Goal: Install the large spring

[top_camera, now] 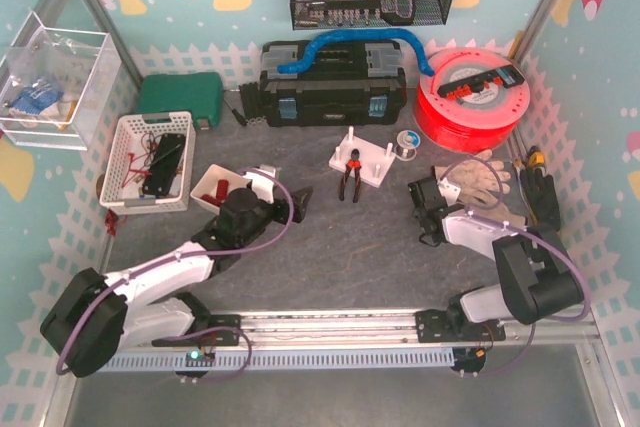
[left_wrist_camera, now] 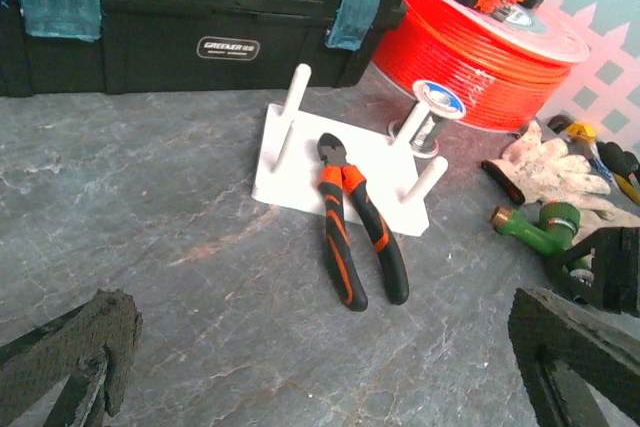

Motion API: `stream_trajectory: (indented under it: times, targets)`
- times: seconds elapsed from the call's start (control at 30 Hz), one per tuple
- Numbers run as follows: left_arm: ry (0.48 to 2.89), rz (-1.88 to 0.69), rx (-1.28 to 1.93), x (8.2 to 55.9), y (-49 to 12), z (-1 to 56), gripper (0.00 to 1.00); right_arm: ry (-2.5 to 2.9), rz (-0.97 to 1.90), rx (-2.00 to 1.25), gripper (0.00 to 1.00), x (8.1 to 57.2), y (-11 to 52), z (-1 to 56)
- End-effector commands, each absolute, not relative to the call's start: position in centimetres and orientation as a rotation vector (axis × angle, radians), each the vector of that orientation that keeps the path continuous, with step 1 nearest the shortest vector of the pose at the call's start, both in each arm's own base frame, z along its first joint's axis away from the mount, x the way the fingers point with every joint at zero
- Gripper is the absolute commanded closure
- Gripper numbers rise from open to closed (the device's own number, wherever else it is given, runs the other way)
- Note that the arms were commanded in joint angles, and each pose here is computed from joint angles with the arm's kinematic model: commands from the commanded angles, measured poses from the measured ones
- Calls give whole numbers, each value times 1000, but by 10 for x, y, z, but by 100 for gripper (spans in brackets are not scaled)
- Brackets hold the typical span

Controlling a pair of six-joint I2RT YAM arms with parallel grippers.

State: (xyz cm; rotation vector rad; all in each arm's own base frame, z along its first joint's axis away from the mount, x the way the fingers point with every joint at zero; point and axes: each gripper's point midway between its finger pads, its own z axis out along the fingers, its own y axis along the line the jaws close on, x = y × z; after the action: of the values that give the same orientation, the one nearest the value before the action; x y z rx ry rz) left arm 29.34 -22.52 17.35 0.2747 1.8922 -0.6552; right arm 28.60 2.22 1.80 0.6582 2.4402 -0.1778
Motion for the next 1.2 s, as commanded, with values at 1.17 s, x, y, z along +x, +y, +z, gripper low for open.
stream_trajectory:
  times: [1.17]
  targets:
    - [1819, -596, 375, 280, -238, 177, 1, 2165, 382, 68, 57, 350, 199, 87]
